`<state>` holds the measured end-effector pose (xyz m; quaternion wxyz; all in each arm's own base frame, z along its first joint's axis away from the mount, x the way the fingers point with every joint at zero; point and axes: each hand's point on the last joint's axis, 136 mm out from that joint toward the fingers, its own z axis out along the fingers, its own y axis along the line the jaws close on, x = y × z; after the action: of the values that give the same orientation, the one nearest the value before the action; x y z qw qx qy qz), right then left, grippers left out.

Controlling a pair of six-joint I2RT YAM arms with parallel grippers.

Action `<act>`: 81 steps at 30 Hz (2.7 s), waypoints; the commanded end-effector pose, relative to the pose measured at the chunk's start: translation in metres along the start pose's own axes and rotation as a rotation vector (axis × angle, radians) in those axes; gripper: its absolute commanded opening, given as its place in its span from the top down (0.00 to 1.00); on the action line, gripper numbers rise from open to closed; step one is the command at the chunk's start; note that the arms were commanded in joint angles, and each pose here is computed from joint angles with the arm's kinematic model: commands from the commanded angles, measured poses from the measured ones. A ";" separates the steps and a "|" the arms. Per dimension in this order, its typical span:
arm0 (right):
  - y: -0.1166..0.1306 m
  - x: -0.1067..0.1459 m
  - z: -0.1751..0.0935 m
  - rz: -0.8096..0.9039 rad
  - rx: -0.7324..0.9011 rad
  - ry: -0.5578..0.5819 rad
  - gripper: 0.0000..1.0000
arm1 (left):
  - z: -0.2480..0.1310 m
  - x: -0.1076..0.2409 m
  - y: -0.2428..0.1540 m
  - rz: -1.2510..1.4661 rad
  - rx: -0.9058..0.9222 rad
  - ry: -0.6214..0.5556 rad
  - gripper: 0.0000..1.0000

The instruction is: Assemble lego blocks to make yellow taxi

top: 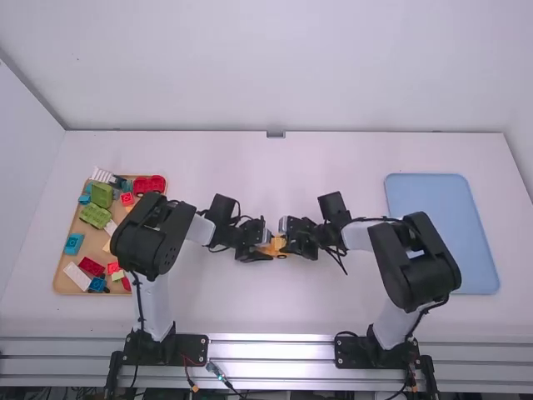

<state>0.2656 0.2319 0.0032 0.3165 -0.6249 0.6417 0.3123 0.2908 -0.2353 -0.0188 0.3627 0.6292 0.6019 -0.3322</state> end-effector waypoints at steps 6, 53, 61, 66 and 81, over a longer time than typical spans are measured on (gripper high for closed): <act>-0.007 0.000 0.001 -0.011 0.013 0.009 1.00 | 0.005 0.019 -0.013 -0.010 0.016 0.059 0.51; -0.011 -0.003 0.001 -0.021 0.027 -0.004 0.46 | 0.006 0.019 -0.013 -0.018 0.017 0.060 0.55; -0.010 -0.003 0.001 -0.020 0.026 -0.003 0.78 | 0.005 0.019 -0.013 -0.019 0.017 0.061 0.55; -0.011 -0.003 0.001 -0.021 0.028 -0.001 0.81 | 0.005 0.019 -0.012 -0.019 0.013 0.060 0.56; -0.022 -0.002 0.000 -0.050 0.072 0.026 0.77 | 0.004 0.022 -0.016 -0.028 0.026 0.067 0.56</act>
<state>0.2729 0.2332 0.0044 0.3309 -0.6306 0.6358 0.2977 0.2910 -0.2351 -0.0195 0.3611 0.6295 0.6034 -0.3306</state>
